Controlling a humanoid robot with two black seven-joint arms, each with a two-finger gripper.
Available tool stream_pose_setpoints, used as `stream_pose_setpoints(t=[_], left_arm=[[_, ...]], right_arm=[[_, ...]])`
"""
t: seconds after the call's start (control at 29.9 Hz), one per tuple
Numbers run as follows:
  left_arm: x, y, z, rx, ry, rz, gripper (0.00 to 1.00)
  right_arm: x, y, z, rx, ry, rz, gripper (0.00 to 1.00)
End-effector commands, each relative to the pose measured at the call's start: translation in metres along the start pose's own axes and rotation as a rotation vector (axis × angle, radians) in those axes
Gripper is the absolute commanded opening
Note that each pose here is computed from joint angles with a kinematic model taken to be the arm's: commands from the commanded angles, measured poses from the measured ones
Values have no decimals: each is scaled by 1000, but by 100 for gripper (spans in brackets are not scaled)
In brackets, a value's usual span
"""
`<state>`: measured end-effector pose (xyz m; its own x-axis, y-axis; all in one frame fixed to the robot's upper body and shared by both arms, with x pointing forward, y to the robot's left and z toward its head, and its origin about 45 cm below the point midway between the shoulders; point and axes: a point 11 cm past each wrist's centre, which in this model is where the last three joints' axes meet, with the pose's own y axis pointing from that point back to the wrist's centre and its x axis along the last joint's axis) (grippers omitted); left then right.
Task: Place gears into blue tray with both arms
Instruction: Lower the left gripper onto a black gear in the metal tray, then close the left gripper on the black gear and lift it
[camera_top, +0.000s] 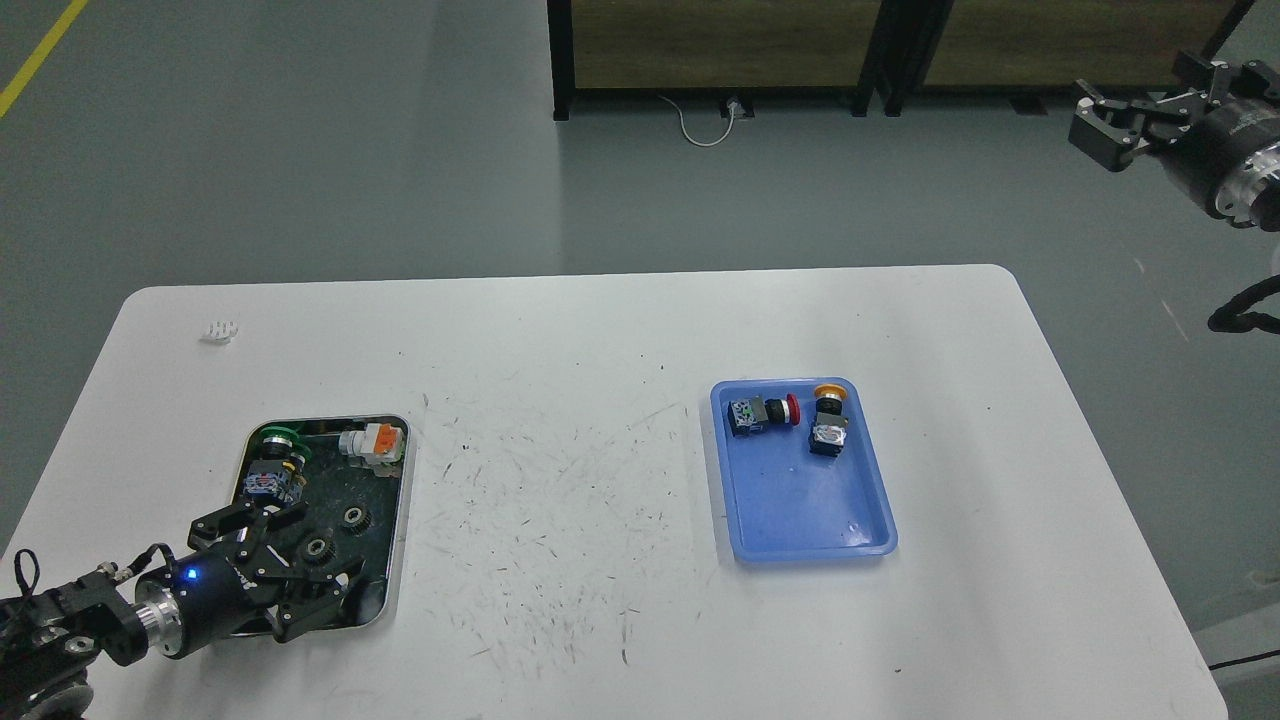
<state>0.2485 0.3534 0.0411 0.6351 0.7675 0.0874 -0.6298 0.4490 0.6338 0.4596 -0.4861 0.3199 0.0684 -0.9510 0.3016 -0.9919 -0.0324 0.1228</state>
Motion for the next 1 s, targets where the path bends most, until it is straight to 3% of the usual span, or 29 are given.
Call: stream_pose_setpoints(t=[0.0,0.3,0.77,0.97], left_arm=[[0,0,-1,1,3,1,83],[0,0,-2,6,5,1,70],[-2,6,-13,41,20,2,65],[-2,5,-11,38,24,5,54]], right_arm=[[0,0,0,1,0,0,100],[-1,0,1,-7,24,-6,100],[-1,0,2,-7,28,-1,100],[-1,0,2,-8,31,0,100]])
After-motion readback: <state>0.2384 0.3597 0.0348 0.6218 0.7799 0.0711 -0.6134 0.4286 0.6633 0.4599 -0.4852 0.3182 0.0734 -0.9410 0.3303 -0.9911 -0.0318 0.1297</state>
